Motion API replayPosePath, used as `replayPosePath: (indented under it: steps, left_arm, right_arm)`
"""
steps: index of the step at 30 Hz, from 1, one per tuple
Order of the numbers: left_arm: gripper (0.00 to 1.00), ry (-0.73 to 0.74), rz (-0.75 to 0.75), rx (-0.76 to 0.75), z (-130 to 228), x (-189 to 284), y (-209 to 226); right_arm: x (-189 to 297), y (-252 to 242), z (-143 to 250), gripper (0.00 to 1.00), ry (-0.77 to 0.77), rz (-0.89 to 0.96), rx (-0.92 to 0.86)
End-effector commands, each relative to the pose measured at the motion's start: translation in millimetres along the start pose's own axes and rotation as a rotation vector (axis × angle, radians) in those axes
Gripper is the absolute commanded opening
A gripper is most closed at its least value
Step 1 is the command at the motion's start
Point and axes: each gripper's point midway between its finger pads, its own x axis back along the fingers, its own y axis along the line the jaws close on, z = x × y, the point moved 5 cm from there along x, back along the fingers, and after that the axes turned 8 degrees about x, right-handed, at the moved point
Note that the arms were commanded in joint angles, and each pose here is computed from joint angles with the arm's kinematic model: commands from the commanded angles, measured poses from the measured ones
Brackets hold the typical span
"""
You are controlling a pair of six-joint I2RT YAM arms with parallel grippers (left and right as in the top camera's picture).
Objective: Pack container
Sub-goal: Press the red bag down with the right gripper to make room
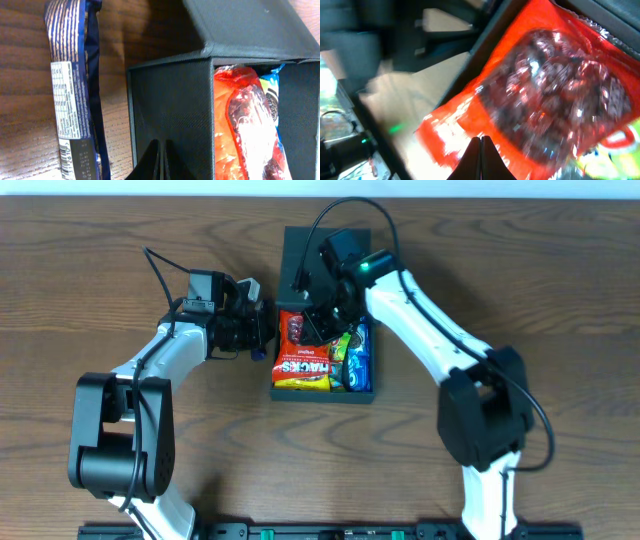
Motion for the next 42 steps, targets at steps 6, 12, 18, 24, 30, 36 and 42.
replayPosePath:
  steps: [6,12,18,24,30,36,42]
  left_arm:
    - [0.06,-0.012,0.03,0.0,-6.7,-2.6,-7.3]
    - [0.06,-0.019,0.028,0.01,-8.7,-0.3,-4.0]
    - [0.06,-0.027,0.025,0.024,-11.1,2.1,-0.6]
    - [0.06,-0.028,0.025,0.029,-11.5,2.6,0.0]
    - [0.06,-0.055,0.028,0.025,-17.3,7.9,0.9]
    - [0.06,-0.15,-0.091,0.04,-35.2,24.4,18.6]
    - [0.47,-0.177,-0.267,-0.013,-32.9,20.0,28.5]
  right_arm:
    - [-5.4,17.5,20.0,0.01,0.071,-0.016,0.085]
    - [-34.4,8.6,41.5,0.01,0.111,-0.015,0.081]
    - [-50.3,-0.8,49.6,0.02,0.097,-0.012,0.075]
    - [-47.4,2.0,46.4,0.01,0.091,-0.023,0.076]
    - [-12.8,27.1,17.9,0.01,0.048,-0.075,0.164]
    - [35.1,29.5,-12.4,0.01,-0.075,-0.037,0.209]
    - [86.0,-15.1,-17.5,0.54,-0.187,0.037,0.083]
